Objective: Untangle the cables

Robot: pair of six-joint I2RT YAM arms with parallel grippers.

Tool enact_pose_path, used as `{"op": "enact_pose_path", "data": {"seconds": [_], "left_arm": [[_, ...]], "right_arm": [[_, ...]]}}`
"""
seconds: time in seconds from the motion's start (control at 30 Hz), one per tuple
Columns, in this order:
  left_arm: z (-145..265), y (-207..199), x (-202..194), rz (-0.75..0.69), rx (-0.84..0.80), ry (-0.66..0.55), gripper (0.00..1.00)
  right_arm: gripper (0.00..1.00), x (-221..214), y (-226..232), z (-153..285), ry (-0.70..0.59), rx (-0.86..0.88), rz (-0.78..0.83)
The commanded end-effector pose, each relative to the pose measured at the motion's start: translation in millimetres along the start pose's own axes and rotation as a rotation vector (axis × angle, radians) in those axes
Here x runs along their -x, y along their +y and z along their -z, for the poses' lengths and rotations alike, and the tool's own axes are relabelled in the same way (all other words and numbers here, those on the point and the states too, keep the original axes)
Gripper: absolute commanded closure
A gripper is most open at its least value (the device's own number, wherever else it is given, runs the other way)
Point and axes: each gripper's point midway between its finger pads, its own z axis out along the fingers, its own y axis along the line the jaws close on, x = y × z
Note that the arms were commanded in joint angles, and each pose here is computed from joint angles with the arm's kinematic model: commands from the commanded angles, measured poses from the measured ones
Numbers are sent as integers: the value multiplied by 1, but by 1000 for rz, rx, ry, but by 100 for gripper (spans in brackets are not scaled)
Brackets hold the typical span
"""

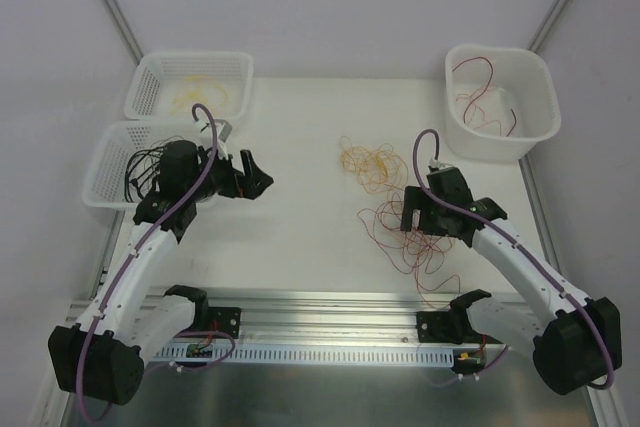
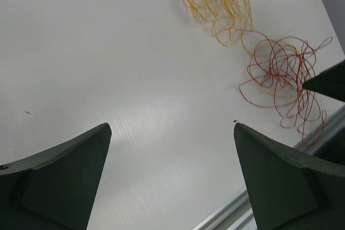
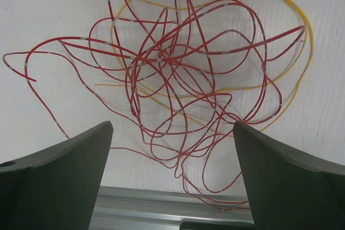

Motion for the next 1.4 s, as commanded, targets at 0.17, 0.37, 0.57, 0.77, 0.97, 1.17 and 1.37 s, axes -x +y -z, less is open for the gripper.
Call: {"op": "enact_pose_path", "data": {"seconds": [0.17,0.37,0.57,0.77,0.97,1.17,1.37], "left_arm": [[1,-21,-30,-62,-82,83,1],[-2,-20,-35,-46,-81,102,1],[-3,-22,-37,-40,-97,117,1],[-5,-22,-40,-36,-101,129,1],[-6,-26,-43,-22,-128,150,1],[-7,-28,-46,-13,-139,163,1],[-8,-27,-46,-13,-135,164,1]], "right_arm": [[2,-10,11,-31,45,32,-70],[5,-21,32,-51,88,61,-45],[7,-26,79,-63,143,95,68],[9,-26,161,-53,141,241,218],[9,20,203,-6,-19,291,295],[8,36,163,14,-98,141,280],[6,8,162,-2,-53,152,194]]}}
